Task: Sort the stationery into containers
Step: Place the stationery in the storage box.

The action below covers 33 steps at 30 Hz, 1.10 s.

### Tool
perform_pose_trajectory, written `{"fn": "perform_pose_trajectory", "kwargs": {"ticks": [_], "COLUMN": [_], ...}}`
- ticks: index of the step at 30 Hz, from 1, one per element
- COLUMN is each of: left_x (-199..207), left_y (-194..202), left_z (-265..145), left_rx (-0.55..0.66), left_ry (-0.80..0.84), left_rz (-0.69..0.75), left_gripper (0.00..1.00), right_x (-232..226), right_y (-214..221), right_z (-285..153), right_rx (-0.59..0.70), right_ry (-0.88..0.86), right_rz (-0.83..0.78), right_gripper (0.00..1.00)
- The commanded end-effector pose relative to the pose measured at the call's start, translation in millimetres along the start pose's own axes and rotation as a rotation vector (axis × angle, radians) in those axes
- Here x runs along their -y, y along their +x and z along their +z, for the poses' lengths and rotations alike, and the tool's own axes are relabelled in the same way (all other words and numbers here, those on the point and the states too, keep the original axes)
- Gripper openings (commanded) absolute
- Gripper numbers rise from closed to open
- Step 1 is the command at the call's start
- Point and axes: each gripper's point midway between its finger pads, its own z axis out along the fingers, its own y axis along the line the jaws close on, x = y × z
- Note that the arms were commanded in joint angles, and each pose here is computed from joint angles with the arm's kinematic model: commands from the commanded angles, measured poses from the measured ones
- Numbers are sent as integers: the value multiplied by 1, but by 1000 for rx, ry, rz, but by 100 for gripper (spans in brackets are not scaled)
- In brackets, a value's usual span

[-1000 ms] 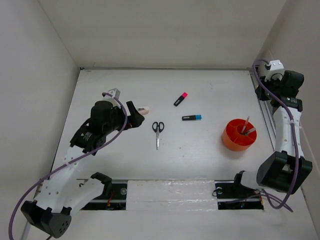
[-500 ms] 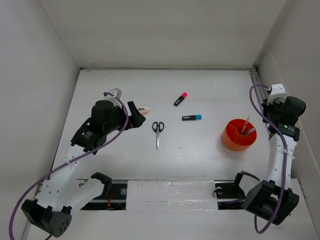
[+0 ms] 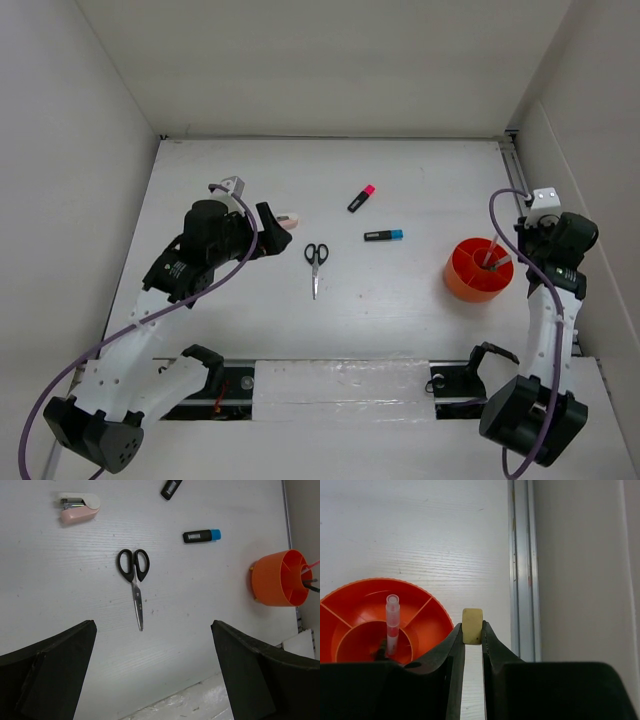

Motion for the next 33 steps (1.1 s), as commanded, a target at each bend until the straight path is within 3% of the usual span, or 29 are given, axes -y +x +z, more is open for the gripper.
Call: {"fn": "perform_pose_trajectory", "kwargs": {"ticks": [1, 12, 18, 33], "left_x": [4, 5, 1, 5], "left_y": [-3, -4, -9, -11], "left_z": [0, -2, -4, -6], "left_rx": [14, 22, 48, 50], "left_ry": [26, 31, 7, 21], "left_rz": [18, 20, 11, 21], "left_gripper": [99, 99, 99, 99], "right_x": [3, -1, -9, -27], "right_y": [-24, -14, 37, 26], "right_z": [-1, 5, 4, 8], "right_rx": [73, 13, -153, -123], "right_ry": [-6, -23, 6, -107], "right_rz": [10, 90, 1, 36], "right_gripper": [0, 0, 0, 0]}}
